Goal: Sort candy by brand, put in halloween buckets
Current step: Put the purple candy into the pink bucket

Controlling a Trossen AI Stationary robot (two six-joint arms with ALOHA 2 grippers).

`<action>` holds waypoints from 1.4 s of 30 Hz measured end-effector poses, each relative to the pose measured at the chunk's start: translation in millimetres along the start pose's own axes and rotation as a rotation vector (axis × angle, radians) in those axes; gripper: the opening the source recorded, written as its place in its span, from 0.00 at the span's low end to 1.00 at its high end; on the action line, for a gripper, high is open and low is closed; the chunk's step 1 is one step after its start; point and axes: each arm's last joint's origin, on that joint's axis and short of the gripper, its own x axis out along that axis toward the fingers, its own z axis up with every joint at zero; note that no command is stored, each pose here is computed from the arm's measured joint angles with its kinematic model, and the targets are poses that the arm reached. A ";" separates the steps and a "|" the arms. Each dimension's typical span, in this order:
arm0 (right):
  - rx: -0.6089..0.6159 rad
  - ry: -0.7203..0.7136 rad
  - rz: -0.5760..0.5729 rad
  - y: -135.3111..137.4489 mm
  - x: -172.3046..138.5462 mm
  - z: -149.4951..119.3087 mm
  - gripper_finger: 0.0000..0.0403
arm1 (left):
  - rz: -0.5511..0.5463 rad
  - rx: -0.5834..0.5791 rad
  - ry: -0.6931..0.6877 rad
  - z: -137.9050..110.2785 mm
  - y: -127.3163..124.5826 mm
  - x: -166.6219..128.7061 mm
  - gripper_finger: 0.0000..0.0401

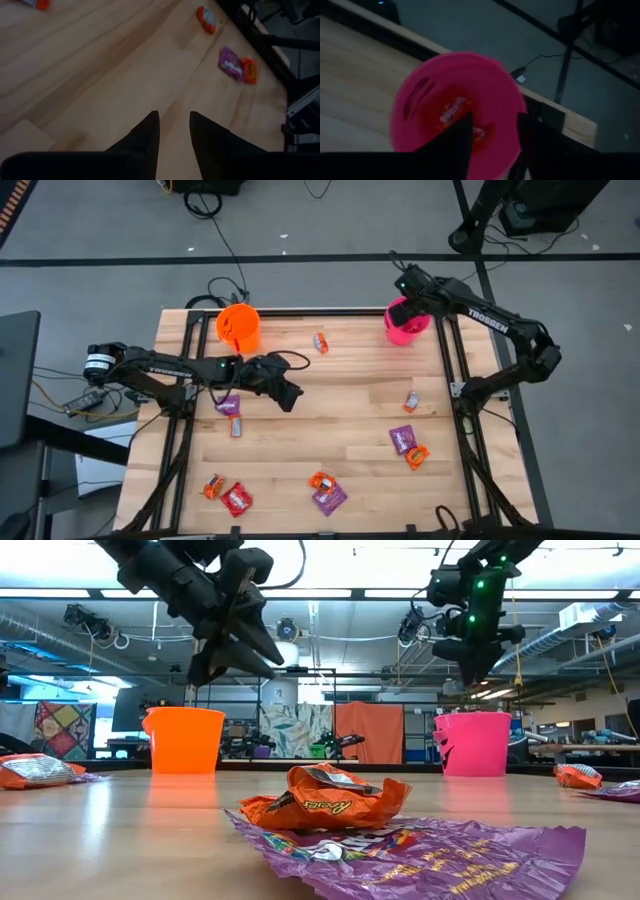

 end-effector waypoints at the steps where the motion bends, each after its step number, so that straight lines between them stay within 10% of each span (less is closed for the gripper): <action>1: -0.004 0.007 0.024 0.8 -0.1 -0.3 0.46 | 0.004 0.005 0.004 -0.4 0.4 0.0 0.28; 12: -0.134 -0.040 0.371 44.6 -19.7 -4.8 0.52 | 0.003 0.270 -0.001 0.0 0.1 0.0 0.28; 26: -0.415 -0.138 0.803 100.8 -58.3 -22.2 0.51 | -0.121 0.201 -0.123 9.1 -14.2 -1.5 0.14; 42: -0.662 0.015 0.865 132.5 -77.8 -77.3 0.41 | -0.275 0.173 -0.225 13.9 -32.7 -6.4 0.01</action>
